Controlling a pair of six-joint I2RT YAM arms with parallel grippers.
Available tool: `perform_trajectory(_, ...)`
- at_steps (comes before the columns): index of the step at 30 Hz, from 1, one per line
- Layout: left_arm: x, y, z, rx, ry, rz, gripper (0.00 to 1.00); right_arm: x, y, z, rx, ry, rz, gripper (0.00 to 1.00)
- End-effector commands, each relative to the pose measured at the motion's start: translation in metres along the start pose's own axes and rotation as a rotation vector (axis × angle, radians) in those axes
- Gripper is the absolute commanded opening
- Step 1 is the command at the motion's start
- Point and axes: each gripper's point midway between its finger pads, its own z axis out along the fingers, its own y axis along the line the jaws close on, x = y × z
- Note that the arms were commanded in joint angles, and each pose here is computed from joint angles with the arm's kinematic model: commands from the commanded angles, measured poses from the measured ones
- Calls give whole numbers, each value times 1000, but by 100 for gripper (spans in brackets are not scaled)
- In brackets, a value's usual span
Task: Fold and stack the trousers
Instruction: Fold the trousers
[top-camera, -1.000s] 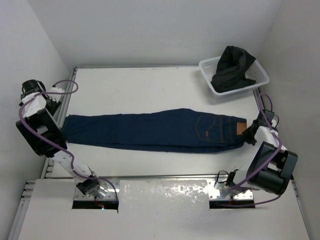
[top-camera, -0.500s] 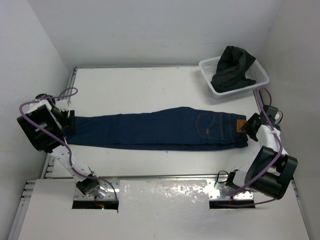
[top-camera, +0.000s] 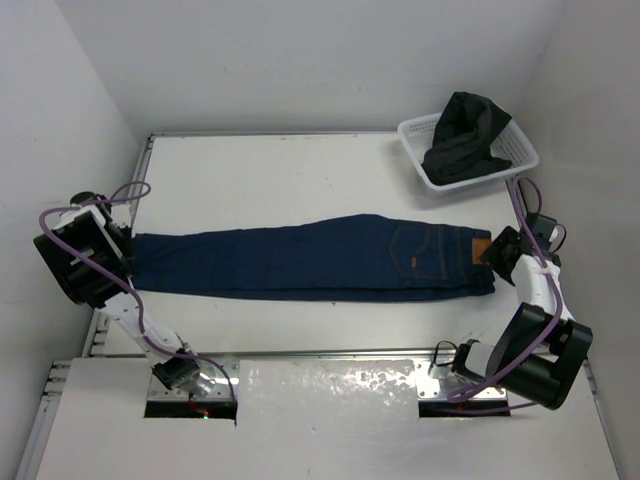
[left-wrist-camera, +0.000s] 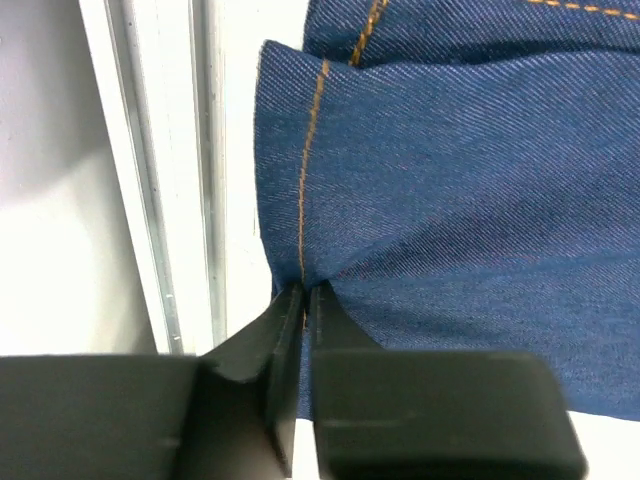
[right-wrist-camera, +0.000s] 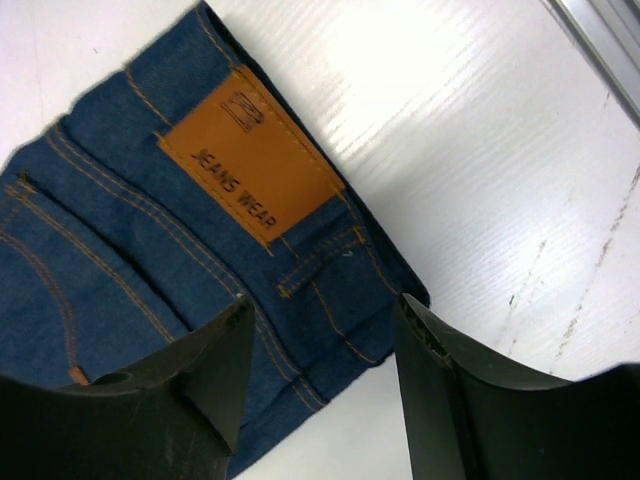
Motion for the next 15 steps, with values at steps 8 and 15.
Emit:
perform_trajectory(8,9,-30,6,152,-32,7,0,18,2,-8,5,62,102,71)
perform_trajectory(15,-3,-15,-6,87,-50,-24,16,30,6,-6,-10,87,179,73)
